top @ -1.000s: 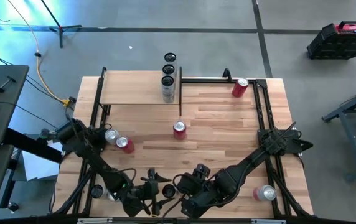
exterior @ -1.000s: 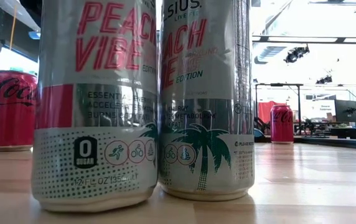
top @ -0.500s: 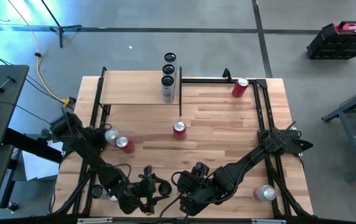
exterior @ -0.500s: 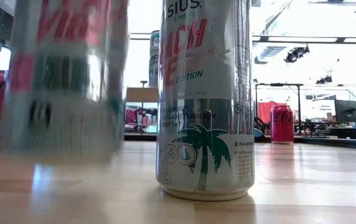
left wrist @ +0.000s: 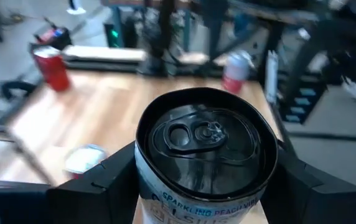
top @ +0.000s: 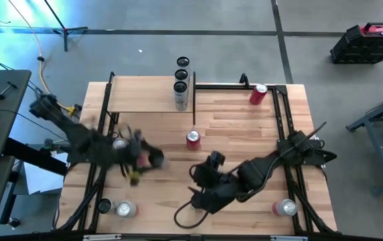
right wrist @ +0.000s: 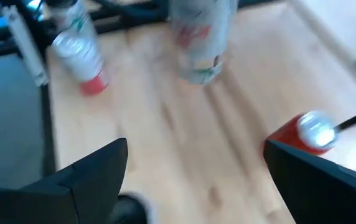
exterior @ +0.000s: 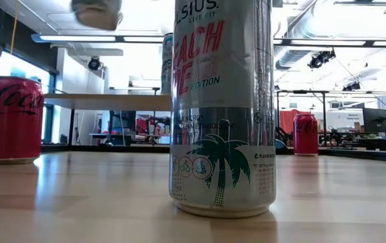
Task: Place canned beverage on shelf
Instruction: Put the middle pink soda can on the shelf
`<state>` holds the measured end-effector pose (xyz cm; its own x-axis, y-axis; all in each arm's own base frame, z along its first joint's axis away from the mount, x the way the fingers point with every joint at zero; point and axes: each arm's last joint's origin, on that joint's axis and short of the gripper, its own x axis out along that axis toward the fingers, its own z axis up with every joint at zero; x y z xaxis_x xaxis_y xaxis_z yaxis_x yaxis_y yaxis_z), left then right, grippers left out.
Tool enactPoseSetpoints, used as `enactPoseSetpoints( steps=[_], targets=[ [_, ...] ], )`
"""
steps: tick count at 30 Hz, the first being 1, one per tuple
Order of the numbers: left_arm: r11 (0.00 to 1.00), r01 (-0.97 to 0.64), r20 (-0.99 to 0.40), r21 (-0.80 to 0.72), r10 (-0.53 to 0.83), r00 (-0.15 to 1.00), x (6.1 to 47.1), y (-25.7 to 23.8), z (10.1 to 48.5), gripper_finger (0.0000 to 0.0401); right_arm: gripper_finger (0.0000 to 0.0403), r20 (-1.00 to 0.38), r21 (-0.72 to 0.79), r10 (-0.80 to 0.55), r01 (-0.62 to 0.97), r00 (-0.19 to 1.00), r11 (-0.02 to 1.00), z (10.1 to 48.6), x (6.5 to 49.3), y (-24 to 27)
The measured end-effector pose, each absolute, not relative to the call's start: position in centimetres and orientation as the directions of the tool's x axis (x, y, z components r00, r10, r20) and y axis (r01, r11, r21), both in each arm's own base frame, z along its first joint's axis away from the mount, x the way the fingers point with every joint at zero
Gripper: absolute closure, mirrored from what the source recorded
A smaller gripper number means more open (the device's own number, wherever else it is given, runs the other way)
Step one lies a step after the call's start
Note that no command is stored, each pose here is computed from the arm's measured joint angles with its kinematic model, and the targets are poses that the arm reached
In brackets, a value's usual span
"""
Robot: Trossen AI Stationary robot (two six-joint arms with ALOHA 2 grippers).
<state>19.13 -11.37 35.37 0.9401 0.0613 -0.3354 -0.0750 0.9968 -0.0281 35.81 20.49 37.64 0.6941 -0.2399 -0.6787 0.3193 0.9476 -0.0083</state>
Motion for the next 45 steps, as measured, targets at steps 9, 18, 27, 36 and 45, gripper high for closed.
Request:
enactPoseSetpoints(
  steps=[9,18,27,36,45],
  targets=[
    [0.950,-0.294,-0.330,0.109,0.313,0.890,15.5,-1.5,37.6,0.0162,0.0041,-0.624,-0.105,-0.327,0.339,0.710,0.935,39.5,36.0,17.4],
    [0.943,-0.277,-0.317,0.185,0.324,0.891,15.5,6.5,37.9,0.0162,0.0041,-0.575,-0.070,-0.340,0.369,0.744,0.927,42.3,36.7,12.0],
    [0.973,-0.197,-0.333,0.122,0.227,0.915,15.0,14.7,36.1,0.0162,0.0041,-0.461,0.024,-0.436,0.502,0.773,0.864,46.0,35.3,6.8],
    [0.995,-0.101,-0.293,0.005,0.098,0.951,14.5,22.7,36.2,0.0162,0.0041,-0.417,0.077,-0.466,0.542,0.780,0.837,46.9,35.5,4.8],
    [0.999,-0.026,-0.358,-0.038,0.010,0.934,16.2,28.9,36.4,0.0162,0.0041,-0.423,0.034,-0.489,0.553,0.763,0.832,46.8,35.6,3.7]
  ],
)
